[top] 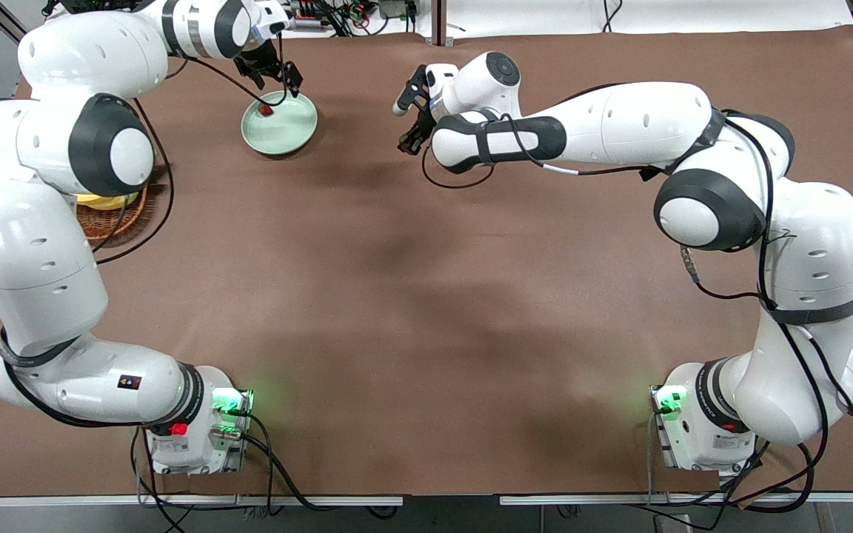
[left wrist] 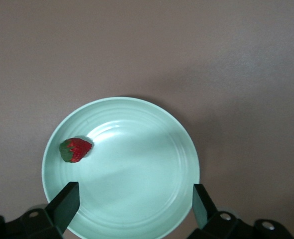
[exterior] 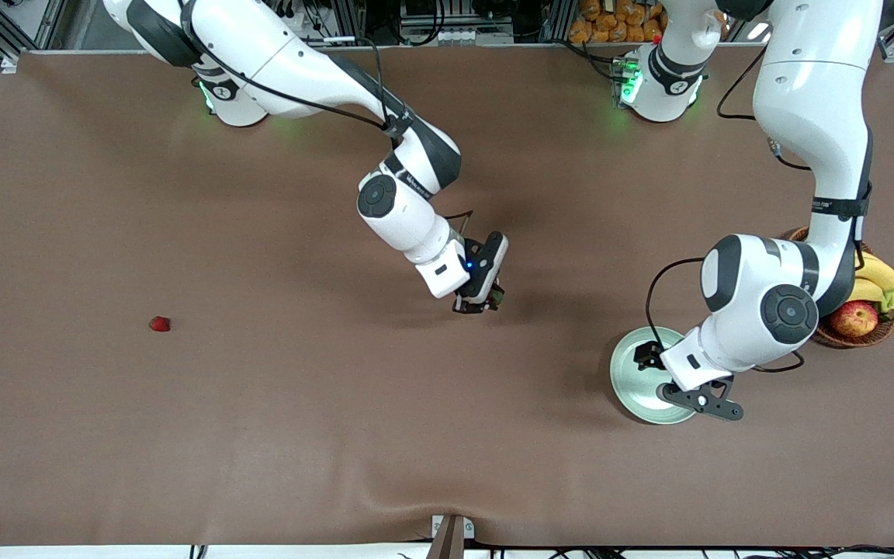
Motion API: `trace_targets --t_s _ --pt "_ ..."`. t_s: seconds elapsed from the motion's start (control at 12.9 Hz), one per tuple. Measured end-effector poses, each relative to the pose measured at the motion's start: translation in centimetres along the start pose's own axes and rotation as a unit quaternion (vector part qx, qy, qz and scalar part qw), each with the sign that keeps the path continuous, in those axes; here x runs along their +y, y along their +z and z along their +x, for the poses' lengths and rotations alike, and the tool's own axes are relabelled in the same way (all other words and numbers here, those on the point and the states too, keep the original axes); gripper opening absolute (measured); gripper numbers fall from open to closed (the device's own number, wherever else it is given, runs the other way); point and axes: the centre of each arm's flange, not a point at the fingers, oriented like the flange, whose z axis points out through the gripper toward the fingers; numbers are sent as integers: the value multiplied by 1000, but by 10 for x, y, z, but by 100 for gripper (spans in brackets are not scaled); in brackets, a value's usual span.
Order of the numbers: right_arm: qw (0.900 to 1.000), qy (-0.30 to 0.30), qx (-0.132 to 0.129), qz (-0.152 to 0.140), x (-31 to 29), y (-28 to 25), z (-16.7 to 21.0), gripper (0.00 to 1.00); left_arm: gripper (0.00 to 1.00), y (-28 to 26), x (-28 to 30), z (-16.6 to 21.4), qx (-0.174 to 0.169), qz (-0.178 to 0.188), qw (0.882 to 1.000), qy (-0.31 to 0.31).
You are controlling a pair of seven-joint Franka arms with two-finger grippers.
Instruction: Collect all strawberries into plate
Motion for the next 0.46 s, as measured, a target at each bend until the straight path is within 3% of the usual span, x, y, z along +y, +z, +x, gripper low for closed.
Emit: trace_targets --t_s 0.23,0.46 --pt "1000 9 14 -22 11 16 -16 32 100 -5 28 2 -2 -5 1000 -24" --pt "1000 12 10 -22 13 26 -25 32 100 -5 49 2 -6 -6 999 -41"
